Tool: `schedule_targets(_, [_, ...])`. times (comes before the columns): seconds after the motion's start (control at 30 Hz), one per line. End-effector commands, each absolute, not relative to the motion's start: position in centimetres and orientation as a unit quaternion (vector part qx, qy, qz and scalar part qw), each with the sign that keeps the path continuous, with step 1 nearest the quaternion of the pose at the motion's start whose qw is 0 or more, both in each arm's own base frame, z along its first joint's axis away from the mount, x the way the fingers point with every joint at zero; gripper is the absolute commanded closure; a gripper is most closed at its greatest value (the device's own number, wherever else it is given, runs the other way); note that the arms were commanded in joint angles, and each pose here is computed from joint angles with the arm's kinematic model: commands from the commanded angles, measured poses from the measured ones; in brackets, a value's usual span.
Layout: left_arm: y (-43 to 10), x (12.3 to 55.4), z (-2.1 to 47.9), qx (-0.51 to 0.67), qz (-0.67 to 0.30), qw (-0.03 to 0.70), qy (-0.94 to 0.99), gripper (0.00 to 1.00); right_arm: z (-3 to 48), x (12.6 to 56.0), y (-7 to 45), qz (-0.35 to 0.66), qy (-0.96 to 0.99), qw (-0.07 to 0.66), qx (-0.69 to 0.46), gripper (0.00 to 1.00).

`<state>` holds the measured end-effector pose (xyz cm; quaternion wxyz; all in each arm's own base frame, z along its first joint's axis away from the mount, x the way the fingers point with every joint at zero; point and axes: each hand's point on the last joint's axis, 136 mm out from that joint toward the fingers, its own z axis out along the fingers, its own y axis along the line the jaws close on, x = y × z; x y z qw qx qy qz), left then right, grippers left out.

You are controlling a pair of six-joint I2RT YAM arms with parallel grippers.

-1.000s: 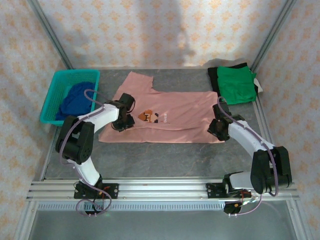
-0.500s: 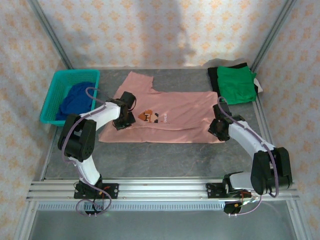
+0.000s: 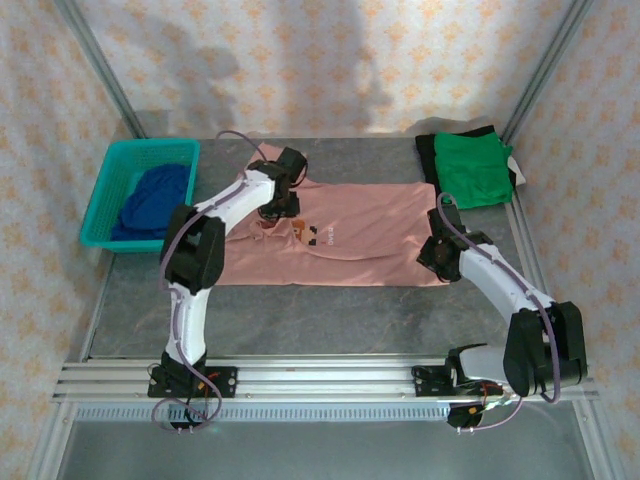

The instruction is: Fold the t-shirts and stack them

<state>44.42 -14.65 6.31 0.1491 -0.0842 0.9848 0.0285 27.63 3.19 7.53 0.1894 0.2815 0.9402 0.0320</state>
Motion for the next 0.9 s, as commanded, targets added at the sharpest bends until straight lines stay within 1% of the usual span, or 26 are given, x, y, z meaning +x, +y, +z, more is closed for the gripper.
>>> schedule_targets(0.0, [-13.1, 43.6, 6.5, -0.059, 0.073, 0.123, 0.988, 0.44, 7.4, 26.6, 2.3, 0.013, 0.94, 0.184, 0.286, 0.58])
schedule_targets(0.07, [-13.4, 44.3, 7.8, -0.059, 0.067, 0.136, 0.987, 0.42, 7.5, 26.6, 2.5, 0.018, 0.94, 0.185, 0.285, 0.58])
schedule_targets(0.13, [-13.2, 44.5, 9.3, -0.063, 0.069, 0.148, 0.985, 0.36, 7.8, 26.8, 3.0, 0.031, 0.941, 0.188, 0.28, 0.58])
schedule_targets(0.17, [-12.9, 44.3, 10.1, -0.065, 0.072, 0.156, 0.983, 0.32, 7.9, 26.8, 3.3, 0.038, 0.941, 0.191, 0.277, 0.58])
schedule_targets(0.23, [-11.8, 43.6, 11.8, -0.072, 0.084, 0.175, 0.978, 0.18, 8.3, 27.1, 3.9, 0.05, 0.94, 0.201, 0.269, 0.57])
schedule_targets(0.3, [-10.8, 42.4, 12.9, -0.079, 0.09, 0.189, 0.975, 0.09, 8.8, 27.4, 4.7, 0.062, 0.94, 0.211, 0.259, 0.57])
schedule_targets(0.33, [-10.2, 41.7, 14.0, -0.087, 0.085, 0.203, 0.972, 0.05, 9.0, 27.6, 5.4, 0.068, 0.941, 0.217, 0.251, 0.57])
schedule_targets(0.4, [-8.9, 39.9, 14.7, -0.101, 0.086, 0.214, 0.968, 0.02, 9.8, 28.2, 7.2, 0.087, 0.943, 0.23, 0.225, 0.57])
schedule_targets(0.47, [-7.3, 37.8, 14.4, -0.12, 0.089, 0.218, 0.964, 0.0, 10.7, 29.2, 10.3, 0.116, 0.946, 0.245, 0.177, 0.57])
schedule_targets(0.57, [-6.1, 35.3, 12.9, -0.157, 0.037, 0.223, 0.961, 0.02, 12.0, 30.5, 16.2, 0.166, 0.948, 0.256, 0.09, 0.56])
schedule_targets(0.6, [-6.2, 34.8, 11.9, -0.164, 0.006, 0.219, 0.962, 0.05, 12.4, 31.0, 18.4, 0.179, 0.947, 0.259, 0.06, 0.56])
schedule_targets(0.67, [-6.9, 34.8, 10.5, -0.171, -0.051, 0.216, 0.96, 0.16, 13.0, 31.9, 22.1, 0.192, 0.947, 0.259, 0.008, 0.55])
schedule_targets(0.73, [-7.7, 35.0, 8.9, -0.167, -0.08, 0.199, 0.962, 0.27, 13.0, 32.9, 25.6, 0.191, 0.947, 0.256, -0.041, 0.54])
schedule_targets(0.77, [-8.0, 35.3, 8.4, -0.162, -0.085, 0.194, 0.964, 0.31, 12.8, 33.4, 26.9, 0.19, 0.947, 0.254, -0.055, 0.54])
schedule_targets(0.87, [-8.3, 36.4, 6.8, -0.16, -0.087, 0.175, 0.968, 0.35, 11.6, 34.9, 29.9, 0.192, 0.95, 0.233, -0.078, 0.53])
